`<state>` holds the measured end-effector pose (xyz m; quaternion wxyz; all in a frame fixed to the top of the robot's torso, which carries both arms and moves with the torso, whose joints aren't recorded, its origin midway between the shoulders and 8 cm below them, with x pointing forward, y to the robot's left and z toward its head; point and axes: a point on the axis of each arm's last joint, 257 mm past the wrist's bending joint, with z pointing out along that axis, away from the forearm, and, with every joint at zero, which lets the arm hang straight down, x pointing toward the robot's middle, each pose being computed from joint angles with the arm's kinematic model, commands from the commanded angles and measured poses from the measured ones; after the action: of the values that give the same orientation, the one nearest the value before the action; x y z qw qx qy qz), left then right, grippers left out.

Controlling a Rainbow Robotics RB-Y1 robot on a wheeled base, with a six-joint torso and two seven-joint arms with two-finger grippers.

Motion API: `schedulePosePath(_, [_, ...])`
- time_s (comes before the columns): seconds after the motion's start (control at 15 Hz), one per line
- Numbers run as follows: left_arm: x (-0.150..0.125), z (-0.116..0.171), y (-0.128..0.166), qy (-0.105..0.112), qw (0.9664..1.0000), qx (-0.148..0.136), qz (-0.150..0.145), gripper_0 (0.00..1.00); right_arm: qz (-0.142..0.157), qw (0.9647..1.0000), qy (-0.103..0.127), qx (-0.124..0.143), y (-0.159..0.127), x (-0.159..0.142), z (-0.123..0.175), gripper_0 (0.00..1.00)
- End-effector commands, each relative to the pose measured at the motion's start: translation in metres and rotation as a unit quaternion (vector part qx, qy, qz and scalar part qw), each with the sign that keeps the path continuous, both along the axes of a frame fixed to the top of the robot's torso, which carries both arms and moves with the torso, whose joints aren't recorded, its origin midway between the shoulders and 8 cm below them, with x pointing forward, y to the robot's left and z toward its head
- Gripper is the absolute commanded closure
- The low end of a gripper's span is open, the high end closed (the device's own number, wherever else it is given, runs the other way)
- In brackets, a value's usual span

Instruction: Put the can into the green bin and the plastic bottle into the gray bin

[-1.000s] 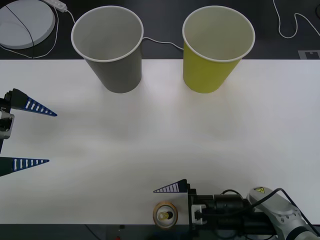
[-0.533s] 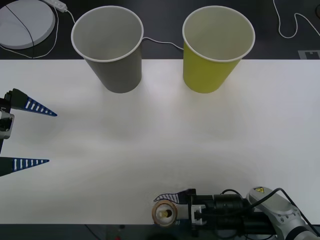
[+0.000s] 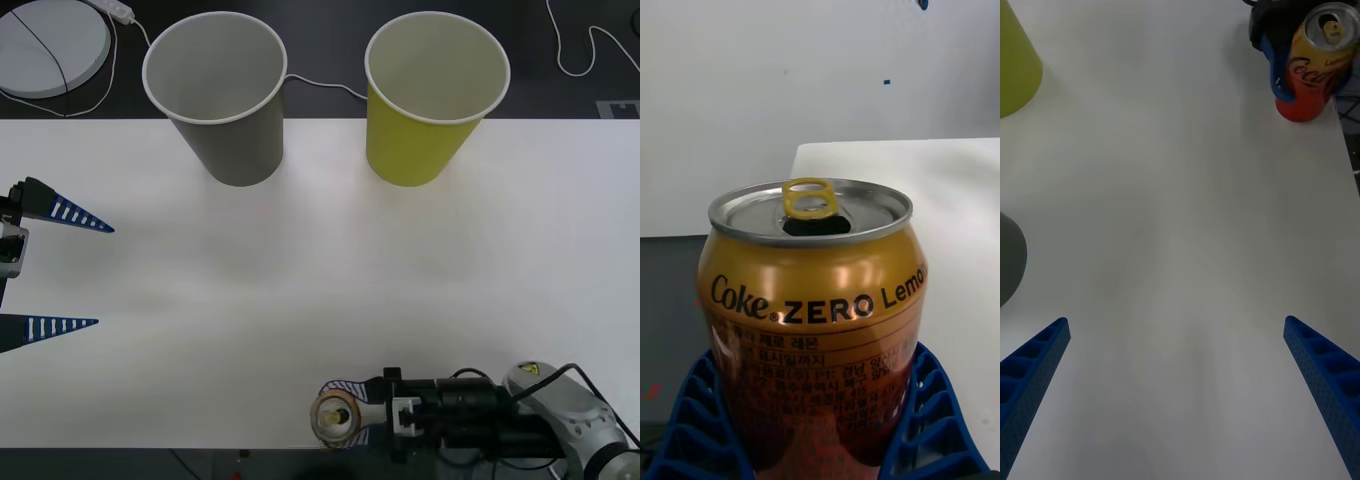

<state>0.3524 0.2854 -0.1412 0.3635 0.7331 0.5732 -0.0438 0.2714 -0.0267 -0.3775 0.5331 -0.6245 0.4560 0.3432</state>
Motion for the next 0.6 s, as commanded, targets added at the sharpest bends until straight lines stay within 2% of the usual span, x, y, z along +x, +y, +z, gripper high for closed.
schedulePosePath(0.07, [0.000,0.000,0.000,0.000,1.0000,0.000,0.000,0.00,0.006,0.9995,0.008,-0.029,-0.017,0.006,0.015,1.00])
schedulePosePath(0.2, [0.000,0.000,0.000,0.000,1.0000,0.000,0.000,0.00,-0.008,0.9987,0.015,-0.049,-0.029,0.015,0.027,1.00])
schedulePosePath(0.4, [0.000,0.000,0.000,0.000,1.0000,0.000,0.000,0.00,-0.045,0.9964,0.036,-0.062,-0.039,0.023,0.050,1.00])
schedulePosePath(0.6, [0.000,0.000,0.000,0.000,1.0000,0.000,0.000,0.00,-0.077,0.9920,0.067,-0.073,-0.049,0.032,0.073,1.00])
